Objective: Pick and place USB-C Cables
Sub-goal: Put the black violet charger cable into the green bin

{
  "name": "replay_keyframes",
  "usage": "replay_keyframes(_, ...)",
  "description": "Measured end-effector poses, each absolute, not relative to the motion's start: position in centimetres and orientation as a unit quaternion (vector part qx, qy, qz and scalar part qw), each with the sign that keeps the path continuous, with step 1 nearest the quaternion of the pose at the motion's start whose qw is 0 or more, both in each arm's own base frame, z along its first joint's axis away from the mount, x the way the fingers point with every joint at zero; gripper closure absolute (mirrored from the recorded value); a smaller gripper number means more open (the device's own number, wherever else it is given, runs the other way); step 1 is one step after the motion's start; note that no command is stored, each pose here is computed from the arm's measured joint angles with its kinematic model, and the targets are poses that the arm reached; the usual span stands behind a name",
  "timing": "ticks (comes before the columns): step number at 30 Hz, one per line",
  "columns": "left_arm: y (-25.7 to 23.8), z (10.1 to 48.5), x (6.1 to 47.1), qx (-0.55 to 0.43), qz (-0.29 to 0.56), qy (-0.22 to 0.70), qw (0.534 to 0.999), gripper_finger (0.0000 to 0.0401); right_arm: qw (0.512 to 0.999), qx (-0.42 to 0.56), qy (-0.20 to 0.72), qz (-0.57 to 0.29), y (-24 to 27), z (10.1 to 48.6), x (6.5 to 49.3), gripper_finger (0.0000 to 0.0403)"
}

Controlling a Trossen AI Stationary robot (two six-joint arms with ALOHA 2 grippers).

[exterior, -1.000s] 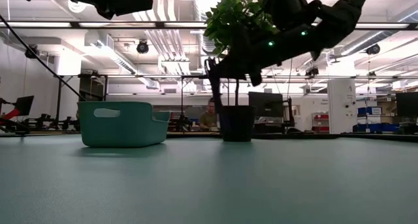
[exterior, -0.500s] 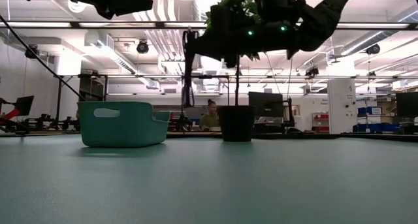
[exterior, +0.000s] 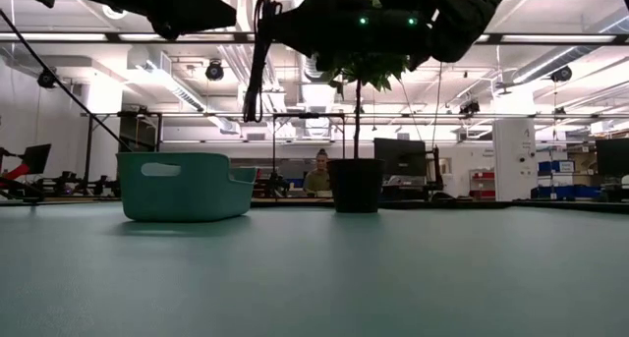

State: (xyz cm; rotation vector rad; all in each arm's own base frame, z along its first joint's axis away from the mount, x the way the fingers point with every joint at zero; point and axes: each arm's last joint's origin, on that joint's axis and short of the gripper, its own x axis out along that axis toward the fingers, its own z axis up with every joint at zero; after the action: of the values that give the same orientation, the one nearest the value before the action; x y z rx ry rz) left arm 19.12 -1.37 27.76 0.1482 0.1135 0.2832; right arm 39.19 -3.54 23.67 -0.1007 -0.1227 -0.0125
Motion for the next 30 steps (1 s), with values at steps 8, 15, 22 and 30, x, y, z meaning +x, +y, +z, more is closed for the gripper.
replay_keyframes(8,-1.5,27.0,19.8,0.06,0.136,0.073,0.986,0.028,0.996,-0.055,-0.07,0.024,-3.3,24.2,39.4,0.0383)
replay_keyframes(15,-1.5,26.7,20.4,0.049,0.136,0.081,0.986,0.028,0.992,-0.079,-0.089,0.034,-2.9,25.3,39.8,0.0383)
replay_keyframes(22,-1.5,26.7,20.9,0.047,0.146,0.069,0.986,0.028,0.99,-0.084,-0.108,0.043,-2.7,26.5,40.2,0.0383)
replay_keyframes(30,-1.5,26.5,21.2,0.067,0.146,0.071,0.984,0.0285,0.989,-0.085,-0.116,0.045,-2.5,27.1,40.4,0.0383)
